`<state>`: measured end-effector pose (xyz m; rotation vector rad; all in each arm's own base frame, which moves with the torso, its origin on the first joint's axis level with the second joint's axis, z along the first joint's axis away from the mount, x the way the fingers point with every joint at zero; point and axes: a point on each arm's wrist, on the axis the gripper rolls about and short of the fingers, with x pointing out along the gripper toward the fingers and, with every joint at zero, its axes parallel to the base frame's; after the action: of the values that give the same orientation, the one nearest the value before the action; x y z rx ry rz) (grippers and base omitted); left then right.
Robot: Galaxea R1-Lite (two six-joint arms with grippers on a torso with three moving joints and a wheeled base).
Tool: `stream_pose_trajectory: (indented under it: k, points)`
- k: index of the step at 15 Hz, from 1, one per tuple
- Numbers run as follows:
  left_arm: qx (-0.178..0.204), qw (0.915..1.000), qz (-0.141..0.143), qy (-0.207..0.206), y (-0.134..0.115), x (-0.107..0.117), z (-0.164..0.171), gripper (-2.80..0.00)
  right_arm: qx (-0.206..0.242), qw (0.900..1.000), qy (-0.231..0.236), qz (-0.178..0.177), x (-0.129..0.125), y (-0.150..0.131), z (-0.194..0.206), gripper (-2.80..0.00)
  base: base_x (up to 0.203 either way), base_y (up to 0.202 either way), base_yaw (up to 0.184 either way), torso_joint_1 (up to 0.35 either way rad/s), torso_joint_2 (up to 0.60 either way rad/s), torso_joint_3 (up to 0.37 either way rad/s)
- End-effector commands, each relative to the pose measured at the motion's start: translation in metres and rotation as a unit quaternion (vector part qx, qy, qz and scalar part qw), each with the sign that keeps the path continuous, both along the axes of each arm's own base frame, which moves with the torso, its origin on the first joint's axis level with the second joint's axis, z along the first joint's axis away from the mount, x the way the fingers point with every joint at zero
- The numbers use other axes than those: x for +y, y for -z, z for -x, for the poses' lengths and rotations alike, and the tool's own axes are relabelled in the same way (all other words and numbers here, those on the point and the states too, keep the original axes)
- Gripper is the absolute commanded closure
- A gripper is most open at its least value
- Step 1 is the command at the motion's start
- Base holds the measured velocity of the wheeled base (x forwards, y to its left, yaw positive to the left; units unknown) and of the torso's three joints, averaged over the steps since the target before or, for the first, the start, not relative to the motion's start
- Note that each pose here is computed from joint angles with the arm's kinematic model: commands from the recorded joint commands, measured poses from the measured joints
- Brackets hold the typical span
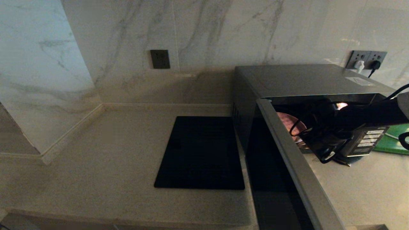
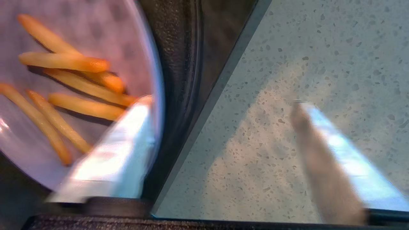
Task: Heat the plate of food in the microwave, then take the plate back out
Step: Take the plate out of the microwave
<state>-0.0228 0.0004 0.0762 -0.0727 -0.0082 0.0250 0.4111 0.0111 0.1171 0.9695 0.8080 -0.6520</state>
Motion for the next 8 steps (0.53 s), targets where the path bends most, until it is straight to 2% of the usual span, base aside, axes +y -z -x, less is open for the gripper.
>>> stream_pose_trajectory:
  k: [1,8]
  points:
    - [0.000,1.0000,0.000,0.000,0.0000,0.0000,0.0000,0.00,0.000,1.000,0.003,-0.001,0.0001,0.0003,-0.0001,0.00,0.000,0.000,0.000,0.000,0.00,0.000]
    - [0.000,1.0000,0.000,0.000,-0.0001,0.0000,-0.0001,0.00,0.000,1.000,0.003,-0.001,0.0001,0.0003,-0.0001,0.00,0.000,0.000,0.000,0.000,0.00,0.000]
